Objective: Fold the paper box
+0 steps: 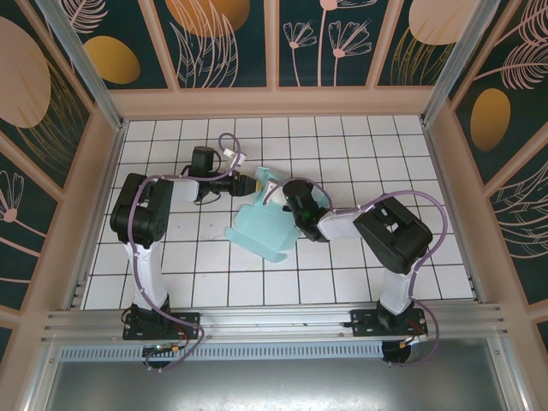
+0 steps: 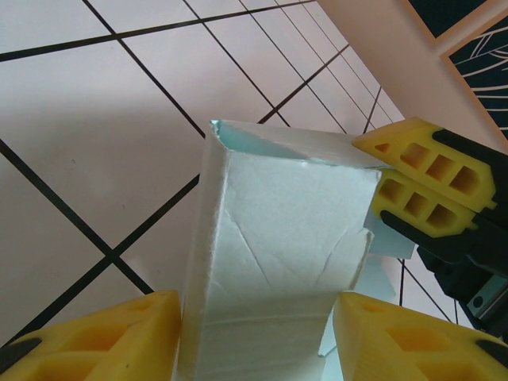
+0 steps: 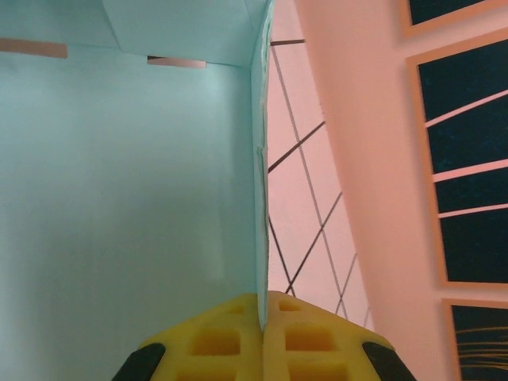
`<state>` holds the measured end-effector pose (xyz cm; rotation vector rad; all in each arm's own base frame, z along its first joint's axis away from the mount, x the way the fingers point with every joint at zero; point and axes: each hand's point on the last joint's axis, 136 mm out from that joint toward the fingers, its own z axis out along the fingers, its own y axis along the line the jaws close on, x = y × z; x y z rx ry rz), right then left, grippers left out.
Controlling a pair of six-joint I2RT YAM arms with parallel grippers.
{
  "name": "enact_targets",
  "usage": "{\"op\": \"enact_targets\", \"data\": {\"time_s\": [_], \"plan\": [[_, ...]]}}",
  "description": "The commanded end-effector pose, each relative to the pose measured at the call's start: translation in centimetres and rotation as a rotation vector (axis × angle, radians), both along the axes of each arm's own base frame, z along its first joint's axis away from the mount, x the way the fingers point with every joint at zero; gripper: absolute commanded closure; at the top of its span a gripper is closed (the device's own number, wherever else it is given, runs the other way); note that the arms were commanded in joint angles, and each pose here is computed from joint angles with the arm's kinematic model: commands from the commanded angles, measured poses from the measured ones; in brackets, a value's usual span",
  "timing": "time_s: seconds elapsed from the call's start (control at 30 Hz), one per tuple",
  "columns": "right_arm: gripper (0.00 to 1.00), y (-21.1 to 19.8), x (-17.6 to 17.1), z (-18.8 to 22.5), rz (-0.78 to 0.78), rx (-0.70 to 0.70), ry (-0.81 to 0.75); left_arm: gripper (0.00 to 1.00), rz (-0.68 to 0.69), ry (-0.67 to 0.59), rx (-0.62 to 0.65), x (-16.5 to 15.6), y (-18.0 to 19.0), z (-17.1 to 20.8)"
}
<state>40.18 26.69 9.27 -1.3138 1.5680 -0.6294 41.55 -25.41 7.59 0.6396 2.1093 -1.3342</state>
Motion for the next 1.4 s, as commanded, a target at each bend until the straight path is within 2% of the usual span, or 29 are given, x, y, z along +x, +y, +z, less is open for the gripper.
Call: {"op": "enact_targets", "data": {"time_s": [0.0,0.23,0.7,0.9,1.37], "plan": [[1.0,0.1,-1.2,-1.1,0.023,0.035,0.162,0.47,-0.045,-0.031,-0.024,-0.1,-0.5,0.9],[1.0,-0.5,-1.1,-1.5,-0.004,0.046,0.233,0.46,-0.054,-0.046,-0.034,-0.1,-0.3,1.7],[1.0,-0.2,-0.3,-0.4,-0.001,0.059,0.243,0.48,-0.089,-0.024,-0.021,-1.1,0.1,1.1],[1.0,-0.3,0.2,1.6,-0.012,0.064,0.131,0.48,-0.075,-0.032,-0.01,-1.1,0.2,1.2],[1.0,-0.3,0.0,4.6,-0.004,-0.121,-0.19,0.46,-0.063,-0.055,-0.013,-1.6,0.5,1.9]]}}
